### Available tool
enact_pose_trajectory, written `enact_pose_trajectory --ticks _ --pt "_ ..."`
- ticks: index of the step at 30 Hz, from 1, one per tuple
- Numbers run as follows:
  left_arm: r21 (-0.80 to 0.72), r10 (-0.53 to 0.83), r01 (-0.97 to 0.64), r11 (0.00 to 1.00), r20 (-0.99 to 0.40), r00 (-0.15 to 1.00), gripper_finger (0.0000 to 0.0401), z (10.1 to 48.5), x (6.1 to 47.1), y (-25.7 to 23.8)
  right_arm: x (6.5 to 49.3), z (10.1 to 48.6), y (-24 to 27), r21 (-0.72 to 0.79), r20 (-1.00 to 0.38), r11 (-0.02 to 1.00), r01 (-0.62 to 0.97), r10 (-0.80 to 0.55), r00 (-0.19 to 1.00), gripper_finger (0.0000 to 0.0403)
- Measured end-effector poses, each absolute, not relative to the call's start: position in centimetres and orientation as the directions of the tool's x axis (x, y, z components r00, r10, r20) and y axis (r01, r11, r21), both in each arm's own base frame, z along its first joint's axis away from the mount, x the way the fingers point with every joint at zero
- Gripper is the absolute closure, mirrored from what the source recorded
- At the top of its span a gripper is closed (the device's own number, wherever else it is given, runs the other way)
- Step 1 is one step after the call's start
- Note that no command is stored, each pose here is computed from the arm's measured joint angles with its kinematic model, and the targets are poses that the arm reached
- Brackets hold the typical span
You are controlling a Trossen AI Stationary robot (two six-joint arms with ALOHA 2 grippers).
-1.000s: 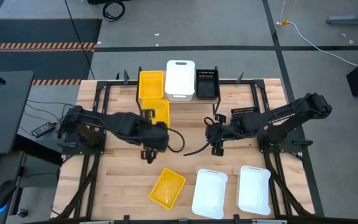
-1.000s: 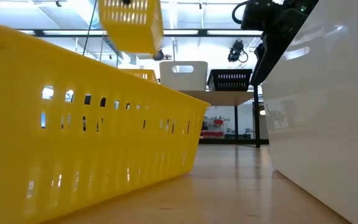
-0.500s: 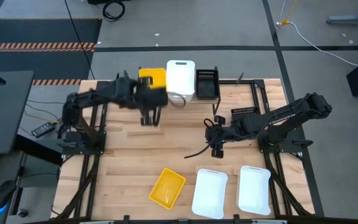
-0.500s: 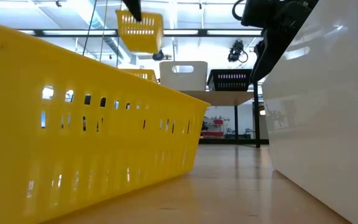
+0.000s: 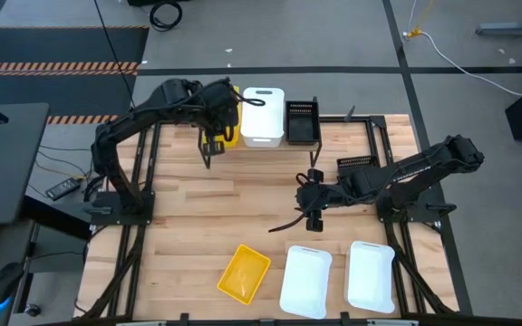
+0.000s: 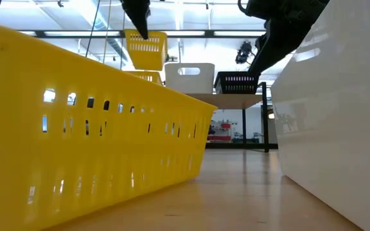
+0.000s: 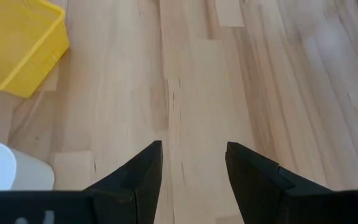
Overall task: Stack baskets on shelf by color
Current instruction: Stack the top yellow basket on the yellow basket on the shelf
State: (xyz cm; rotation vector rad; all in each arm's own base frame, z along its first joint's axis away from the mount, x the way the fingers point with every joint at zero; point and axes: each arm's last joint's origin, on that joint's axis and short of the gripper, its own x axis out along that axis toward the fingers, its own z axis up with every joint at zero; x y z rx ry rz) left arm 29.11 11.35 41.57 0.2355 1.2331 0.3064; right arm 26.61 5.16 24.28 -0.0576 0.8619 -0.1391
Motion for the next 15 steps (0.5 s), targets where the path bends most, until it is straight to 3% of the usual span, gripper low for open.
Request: enact_pose_trajectory --ticks 10,15 --pt "0.321 0.337 -0.105 0.941 -0.897 0.286 0.0389 41.2 29.0 11.7 26.6 24.2 5.2 -0.103 -0.757 0.989 0.105 -0.146 0.637 0.0221" --pt "0.326 0.337 -0.084 0.941 -0.917 0.213 0.0389 39.1 29.5 11.6 26.5 24.2 5.4 -0.103 -0.758 0.990 0.095 -0.140 0.637 0.0221"
